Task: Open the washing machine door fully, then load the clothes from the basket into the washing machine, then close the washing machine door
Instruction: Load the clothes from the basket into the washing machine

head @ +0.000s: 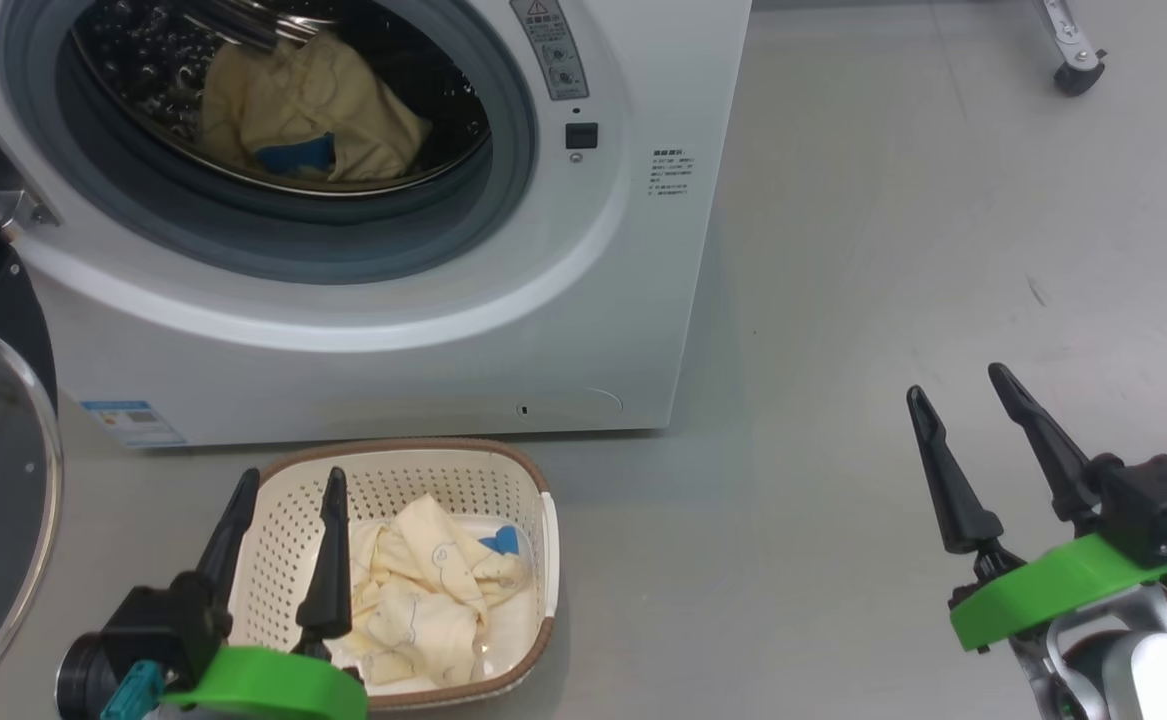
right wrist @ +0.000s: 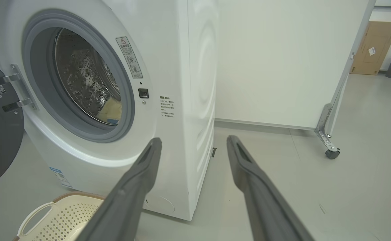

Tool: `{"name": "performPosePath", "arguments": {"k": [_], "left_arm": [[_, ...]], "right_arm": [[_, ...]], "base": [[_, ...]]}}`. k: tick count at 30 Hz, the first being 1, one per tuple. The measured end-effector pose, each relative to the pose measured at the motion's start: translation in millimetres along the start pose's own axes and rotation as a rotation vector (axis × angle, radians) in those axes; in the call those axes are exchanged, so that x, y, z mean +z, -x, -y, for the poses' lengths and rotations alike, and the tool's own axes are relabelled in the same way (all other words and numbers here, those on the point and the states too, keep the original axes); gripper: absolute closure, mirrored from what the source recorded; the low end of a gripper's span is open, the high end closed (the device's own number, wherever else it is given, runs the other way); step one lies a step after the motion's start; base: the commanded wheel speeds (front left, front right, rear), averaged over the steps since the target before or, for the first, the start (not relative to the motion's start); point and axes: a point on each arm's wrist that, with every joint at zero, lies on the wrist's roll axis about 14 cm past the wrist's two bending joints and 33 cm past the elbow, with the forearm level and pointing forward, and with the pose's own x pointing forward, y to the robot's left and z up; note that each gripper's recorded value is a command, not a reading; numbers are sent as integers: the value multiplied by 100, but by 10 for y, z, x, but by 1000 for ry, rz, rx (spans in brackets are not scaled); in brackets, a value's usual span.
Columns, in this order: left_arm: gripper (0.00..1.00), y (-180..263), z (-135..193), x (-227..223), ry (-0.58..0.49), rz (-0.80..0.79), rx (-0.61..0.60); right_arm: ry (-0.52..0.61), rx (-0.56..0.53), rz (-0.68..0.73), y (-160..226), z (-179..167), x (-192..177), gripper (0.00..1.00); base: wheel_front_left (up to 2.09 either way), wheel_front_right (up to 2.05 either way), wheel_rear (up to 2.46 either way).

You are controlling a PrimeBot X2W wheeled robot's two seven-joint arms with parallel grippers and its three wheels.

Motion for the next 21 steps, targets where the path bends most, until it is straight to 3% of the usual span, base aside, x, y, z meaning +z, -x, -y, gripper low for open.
{"name": "performPosePath", "arguments": {"k": [21], "left_arm": [[0, 67, -10, -47, 27, -19, 9]], "right_arm": [[-2, 0, -9, 30, -8, -17, 0]], "base": [[0, 0, 0]]}}
